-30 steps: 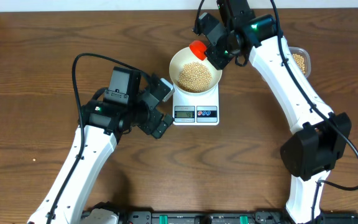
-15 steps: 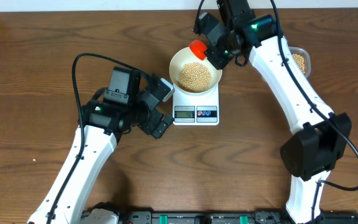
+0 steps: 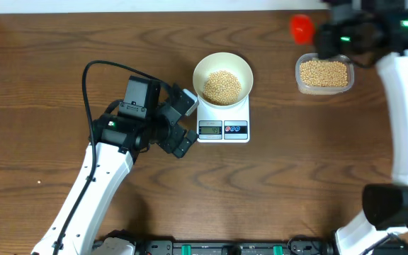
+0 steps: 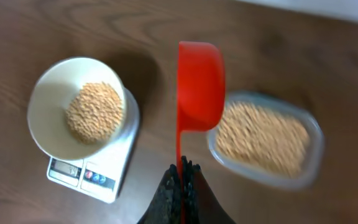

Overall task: Scoop item into bowl and weigh 50g on scale
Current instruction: 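Carry the red scoop right to the soybean tub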

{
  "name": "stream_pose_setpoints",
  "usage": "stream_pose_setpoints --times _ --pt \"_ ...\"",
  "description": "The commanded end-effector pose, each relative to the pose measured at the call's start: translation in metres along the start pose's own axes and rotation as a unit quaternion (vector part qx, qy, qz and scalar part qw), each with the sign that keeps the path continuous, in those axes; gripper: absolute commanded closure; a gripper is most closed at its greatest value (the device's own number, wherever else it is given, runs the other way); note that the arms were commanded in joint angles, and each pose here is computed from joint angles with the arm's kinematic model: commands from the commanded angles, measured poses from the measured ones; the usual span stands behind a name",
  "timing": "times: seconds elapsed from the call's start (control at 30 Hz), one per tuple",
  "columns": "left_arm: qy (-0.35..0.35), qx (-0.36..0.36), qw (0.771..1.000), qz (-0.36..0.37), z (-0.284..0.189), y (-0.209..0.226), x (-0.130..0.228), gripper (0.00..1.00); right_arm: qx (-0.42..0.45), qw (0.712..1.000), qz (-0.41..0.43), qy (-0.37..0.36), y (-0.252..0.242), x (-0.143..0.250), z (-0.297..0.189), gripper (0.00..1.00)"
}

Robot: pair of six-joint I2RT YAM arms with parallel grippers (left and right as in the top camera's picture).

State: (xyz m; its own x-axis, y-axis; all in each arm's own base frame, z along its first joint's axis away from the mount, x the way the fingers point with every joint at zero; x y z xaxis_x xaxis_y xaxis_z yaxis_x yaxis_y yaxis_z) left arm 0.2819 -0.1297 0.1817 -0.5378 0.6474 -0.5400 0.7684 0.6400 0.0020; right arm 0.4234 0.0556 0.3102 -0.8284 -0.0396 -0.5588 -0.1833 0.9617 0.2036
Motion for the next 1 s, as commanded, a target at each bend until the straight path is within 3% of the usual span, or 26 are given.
stream_pose_setpoints --times 0.0,0.5,0.77,0.97 --pt "0.000 -0.005 1.000 -0.003 -0.001 0.002 -0.002 0.05 0.001 0.998 0.053 0.026 -0.020 0.013 -0.007 0.99" --pt "0.000 -0.005 1.000 -0.003 -0.001 0.002 -0.002 0.05 0.016 0.995 0.090 0.044 -0.045 0.024 -0.010 0.99" --pt "0.000 -0.005 1.000 -0.003 -0.001 0.002 -0.002 0.05 -0.007 0.995 0.097 0.001 -0.040 0.004 -0.010 0.99" --pt "0.000 -0.005 1.000 -0.003 -0.001 0.002 -0.002 0.05 0.042 0.986 0.157 -0.027 -0.057 -0.007 -0.010 0.99"
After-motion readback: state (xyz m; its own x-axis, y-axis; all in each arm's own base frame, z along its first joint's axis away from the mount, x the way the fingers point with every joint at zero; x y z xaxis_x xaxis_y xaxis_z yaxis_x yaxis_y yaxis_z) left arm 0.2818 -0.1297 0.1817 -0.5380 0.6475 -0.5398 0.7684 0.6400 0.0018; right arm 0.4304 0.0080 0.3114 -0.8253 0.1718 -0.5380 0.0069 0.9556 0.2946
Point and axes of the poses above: each gripper's point midway between its finger pads, its own z axis out along the fingers, its own y axis along the line the jaws close on, x = y × z, the point moved 2 cm from there along -z, back along the fingers, and after that the axes turned 8 degrees about z, right-handed, at the moved point
